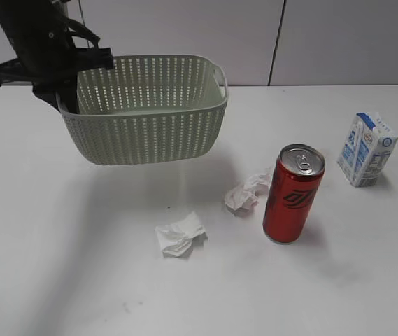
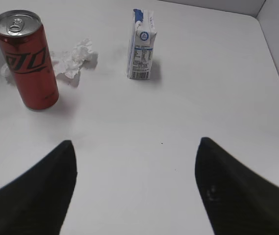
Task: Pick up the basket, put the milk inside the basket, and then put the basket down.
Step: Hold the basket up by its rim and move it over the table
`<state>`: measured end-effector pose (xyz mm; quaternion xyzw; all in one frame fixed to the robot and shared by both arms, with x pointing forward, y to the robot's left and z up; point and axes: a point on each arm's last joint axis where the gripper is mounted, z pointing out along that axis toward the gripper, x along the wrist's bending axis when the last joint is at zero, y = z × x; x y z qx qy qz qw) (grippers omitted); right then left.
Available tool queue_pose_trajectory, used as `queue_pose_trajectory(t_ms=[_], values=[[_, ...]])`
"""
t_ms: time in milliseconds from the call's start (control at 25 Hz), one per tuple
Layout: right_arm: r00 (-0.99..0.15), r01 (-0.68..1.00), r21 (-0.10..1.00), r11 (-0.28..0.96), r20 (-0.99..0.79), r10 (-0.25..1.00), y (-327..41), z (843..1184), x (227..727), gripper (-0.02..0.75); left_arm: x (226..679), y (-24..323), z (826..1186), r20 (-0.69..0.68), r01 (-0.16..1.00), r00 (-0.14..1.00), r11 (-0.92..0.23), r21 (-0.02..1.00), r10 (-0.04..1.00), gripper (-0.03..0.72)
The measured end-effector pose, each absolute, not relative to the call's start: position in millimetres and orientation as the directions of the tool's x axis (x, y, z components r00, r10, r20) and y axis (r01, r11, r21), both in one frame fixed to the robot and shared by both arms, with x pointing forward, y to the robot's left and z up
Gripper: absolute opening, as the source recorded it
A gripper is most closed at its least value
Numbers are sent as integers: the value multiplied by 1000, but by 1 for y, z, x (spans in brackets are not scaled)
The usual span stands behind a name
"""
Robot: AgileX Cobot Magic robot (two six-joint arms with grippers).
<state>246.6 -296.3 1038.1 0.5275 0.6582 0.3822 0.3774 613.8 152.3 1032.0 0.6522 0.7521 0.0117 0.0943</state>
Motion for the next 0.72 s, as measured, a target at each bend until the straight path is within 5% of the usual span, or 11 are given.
queue_pose_trajectory(t_ms=[360,720], values=[[-159,406,901,151,-94,983,-296,1038,247,590,539,136,1040,-104,992,-68,78,95,992,-1],[-159,405,902,151,-94,983,-296,1038,247,590,472,135,1032,-110,979,-48,68,192,993,-1]])
